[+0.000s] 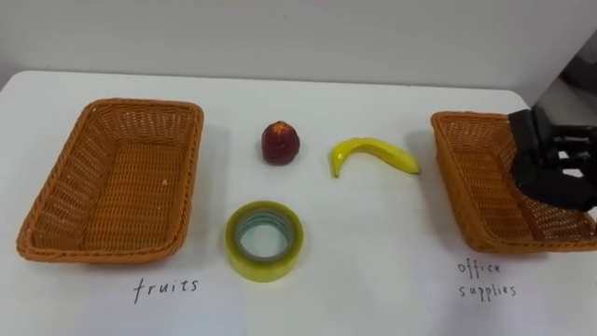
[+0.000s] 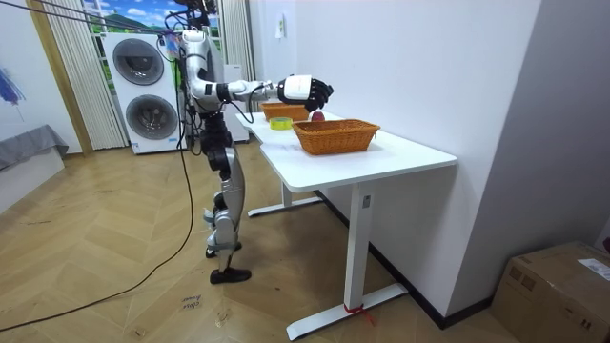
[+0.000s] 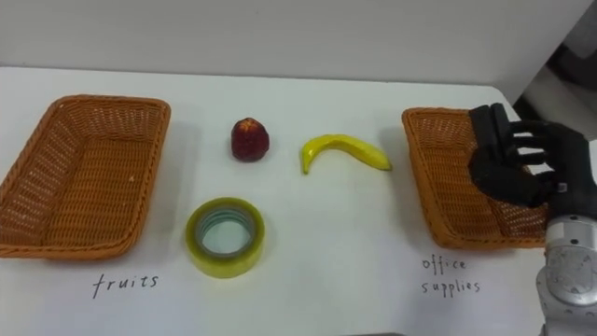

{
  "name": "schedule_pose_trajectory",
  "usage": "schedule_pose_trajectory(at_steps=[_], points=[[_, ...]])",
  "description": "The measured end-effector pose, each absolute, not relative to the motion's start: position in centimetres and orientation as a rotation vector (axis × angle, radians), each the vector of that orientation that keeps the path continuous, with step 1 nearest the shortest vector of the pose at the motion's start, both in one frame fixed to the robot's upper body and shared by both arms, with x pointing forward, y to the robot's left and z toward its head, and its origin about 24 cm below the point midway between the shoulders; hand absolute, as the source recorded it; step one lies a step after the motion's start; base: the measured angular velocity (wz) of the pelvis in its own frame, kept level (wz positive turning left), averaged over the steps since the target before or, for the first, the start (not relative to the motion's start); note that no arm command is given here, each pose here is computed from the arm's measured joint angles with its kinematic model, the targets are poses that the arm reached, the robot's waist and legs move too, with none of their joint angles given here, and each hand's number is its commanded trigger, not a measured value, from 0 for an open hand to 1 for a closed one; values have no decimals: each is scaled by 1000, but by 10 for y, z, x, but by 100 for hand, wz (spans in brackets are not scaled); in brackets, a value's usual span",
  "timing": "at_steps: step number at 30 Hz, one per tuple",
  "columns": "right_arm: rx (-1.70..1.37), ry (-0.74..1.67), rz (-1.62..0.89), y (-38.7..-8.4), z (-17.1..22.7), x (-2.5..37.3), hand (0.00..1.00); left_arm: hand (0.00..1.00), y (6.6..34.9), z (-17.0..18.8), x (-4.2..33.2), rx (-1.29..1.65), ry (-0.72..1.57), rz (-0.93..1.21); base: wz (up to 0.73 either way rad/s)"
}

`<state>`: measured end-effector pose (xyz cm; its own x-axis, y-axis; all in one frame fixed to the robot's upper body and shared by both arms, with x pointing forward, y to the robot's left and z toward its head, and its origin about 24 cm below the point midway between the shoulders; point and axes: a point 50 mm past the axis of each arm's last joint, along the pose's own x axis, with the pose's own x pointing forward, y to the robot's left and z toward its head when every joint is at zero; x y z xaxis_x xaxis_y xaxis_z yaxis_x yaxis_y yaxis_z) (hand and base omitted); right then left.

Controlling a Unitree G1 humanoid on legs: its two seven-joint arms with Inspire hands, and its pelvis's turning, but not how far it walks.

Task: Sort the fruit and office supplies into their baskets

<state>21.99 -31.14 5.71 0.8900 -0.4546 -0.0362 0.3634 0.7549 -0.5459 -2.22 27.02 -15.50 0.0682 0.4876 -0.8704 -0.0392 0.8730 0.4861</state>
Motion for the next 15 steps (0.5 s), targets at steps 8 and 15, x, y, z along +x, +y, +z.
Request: schedule_pose_trajectory(at_steps=[8,15], points=[[-561,210,-410,-309,48,220,100,0,270,-155,-23,379,1461,411,0],[-568,214,-399,-308,48,221,0,0,270,-155,-25,379,1478,413,0]])
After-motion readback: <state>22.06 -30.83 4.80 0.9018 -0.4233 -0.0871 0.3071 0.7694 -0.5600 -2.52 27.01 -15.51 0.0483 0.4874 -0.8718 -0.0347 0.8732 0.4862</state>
